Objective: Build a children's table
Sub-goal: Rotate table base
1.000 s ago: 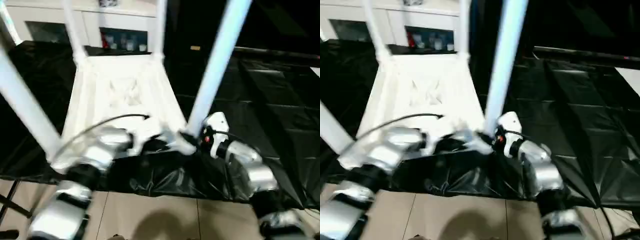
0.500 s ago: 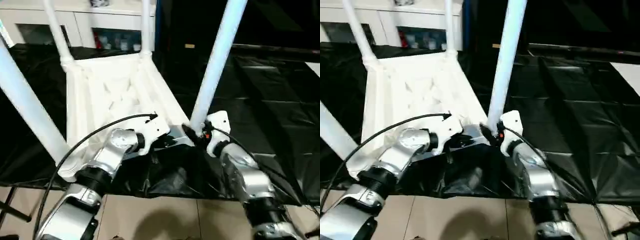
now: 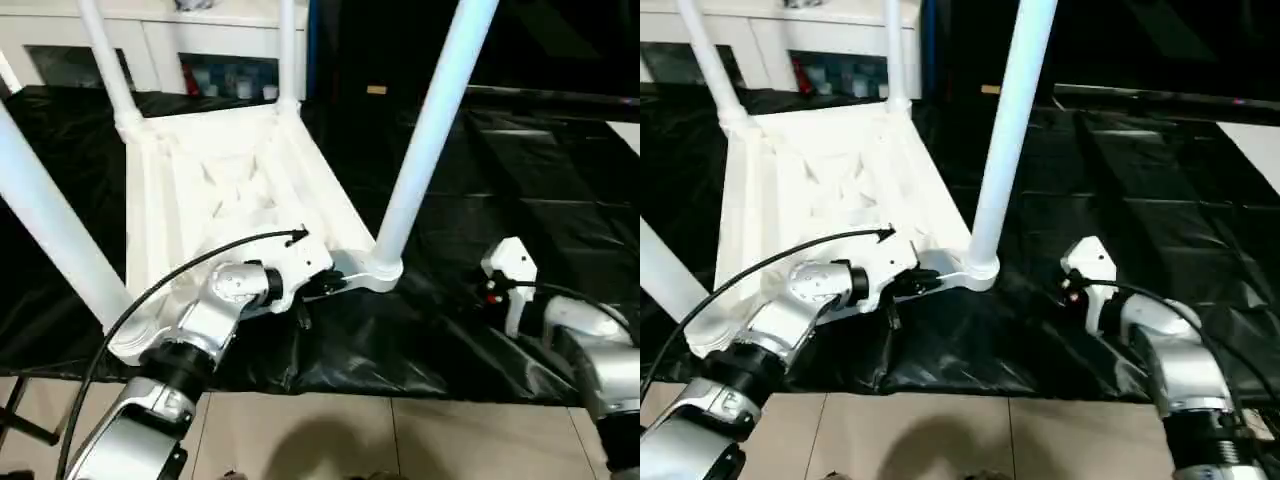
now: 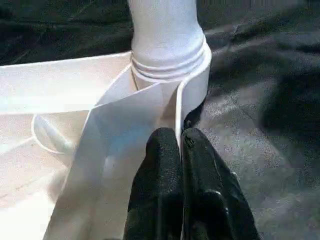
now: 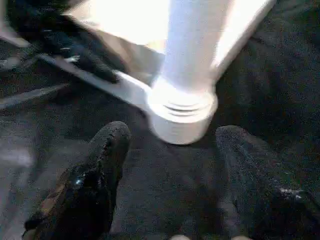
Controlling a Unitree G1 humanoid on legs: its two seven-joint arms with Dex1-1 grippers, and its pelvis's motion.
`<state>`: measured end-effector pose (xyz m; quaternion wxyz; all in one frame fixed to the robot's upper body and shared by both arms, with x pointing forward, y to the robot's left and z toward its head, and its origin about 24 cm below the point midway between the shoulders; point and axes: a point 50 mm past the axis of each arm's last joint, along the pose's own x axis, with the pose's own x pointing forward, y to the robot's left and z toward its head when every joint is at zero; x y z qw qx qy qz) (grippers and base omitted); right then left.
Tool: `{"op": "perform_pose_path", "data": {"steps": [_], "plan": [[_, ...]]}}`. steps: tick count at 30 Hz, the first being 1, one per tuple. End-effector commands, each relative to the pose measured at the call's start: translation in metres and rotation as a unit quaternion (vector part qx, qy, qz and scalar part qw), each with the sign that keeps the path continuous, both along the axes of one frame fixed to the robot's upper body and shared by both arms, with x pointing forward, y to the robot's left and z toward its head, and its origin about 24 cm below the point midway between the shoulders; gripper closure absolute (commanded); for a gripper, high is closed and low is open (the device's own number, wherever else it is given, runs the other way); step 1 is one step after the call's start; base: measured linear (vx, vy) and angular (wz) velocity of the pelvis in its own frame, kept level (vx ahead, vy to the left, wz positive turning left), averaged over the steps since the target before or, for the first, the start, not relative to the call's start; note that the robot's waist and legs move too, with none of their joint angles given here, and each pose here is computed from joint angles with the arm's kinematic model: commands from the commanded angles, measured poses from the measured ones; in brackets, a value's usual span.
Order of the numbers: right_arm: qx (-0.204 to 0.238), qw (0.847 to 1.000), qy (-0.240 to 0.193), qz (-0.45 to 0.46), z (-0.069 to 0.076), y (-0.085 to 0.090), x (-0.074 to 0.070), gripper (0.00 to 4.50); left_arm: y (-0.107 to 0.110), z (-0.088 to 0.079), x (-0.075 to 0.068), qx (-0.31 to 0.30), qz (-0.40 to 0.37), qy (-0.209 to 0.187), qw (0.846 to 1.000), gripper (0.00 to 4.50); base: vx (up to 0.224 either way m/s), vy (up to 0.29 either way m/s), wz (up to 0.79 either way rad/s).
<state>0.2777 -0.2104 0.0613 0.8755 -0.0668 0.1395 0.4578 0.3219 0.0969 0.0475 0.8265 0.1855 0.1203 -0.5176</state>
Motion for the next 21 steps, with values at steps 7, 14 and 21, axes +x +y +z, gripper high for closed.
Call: {"op": "perform_pose_path", "data": {"steps": [7,14,21], "plan": [[0.038,0.996,0.007,0.082,0.006,0.037,0.002,1.33,0.025,0.048,-0.027,-0.126,-0.064,0.073,0.987,3.58,0.0,0.0,0.0],[0.04,0.995,0.003,0.09,0.004,0.056,0.014,1.33,0.064,0.046,-0.055,-0.065,-0.082,0.134,0.985,2.95,0.0,0.0,0.0],[-0.009,0.996,-0.049,-0.075,0.001,0.051,0.054,1.33,0.106,0.045,-0.087,-0.059,0.001,0.17,0.984,2.35,0.0,0.0,0.0]]}}
